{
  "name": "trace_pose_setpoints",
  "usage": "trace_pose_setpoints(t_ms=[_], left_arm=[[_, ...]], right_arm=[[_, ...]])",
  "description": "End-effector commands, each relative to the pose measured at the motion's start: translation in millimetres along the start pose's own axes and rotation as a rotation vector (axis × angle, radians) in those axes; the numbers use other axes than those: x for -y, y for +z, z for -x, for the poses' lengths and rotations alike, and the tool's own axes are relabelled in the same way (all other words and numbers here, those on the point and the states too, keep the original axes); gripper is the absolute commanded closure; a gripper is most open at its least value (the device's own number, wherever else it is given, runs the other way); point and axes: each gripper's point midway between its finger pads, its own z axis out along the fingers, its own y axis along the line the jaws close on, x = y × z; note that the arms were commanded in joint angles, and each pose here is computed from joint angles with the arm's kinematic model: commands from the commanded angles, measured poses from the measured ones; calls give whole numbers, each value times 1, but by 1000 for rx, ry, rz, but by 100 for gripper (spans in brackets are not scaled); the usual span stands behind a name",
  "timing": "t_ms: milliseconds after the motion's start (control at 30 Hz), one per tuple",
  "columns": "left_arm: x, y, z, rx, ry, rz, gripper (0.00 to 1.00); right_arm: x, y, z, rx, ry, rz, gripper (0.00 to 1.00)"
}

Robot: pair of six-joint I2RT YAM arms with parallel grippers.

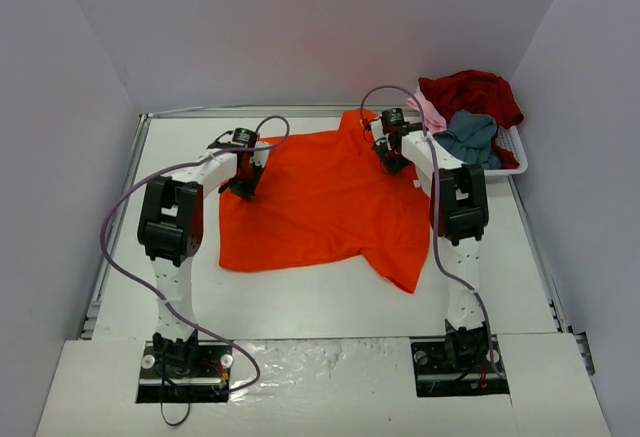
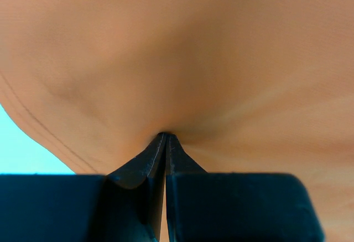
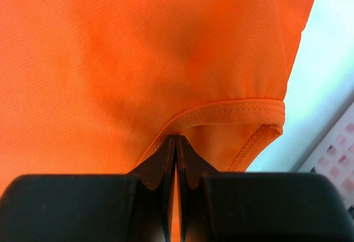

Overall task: Fold and stack the t-shirts
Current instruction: Flatten out the tshirt

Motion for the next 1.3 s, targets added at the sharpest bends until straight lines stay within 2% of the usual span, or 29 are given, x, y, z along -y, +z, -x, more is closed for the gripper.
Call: trace_pose_setpoints(t_ms=[0, 600, 900, 1167, 1267], left_arm=[[-27, 4, -9, -70, -10, 100, 98], [-44, 23, 54, -27, -15, 98, 98], [-69, 17, 74, 12, -2, 191, 98], [-87, 9, 92, 34, -35, 215, 98], [-89, -3, 103, 81, -38, 223, 98]], right_arm=[[-15, 20, -17, -64, -15, 67, 100], [-20, 33, 16, -5, -28, 94, 100], [-25, 35, 33, 29, -19, 91, 100], [-20, 20, 41, 49, -18, 61, 100], [-14, -3, 53, 93, -21, 55, 94]])
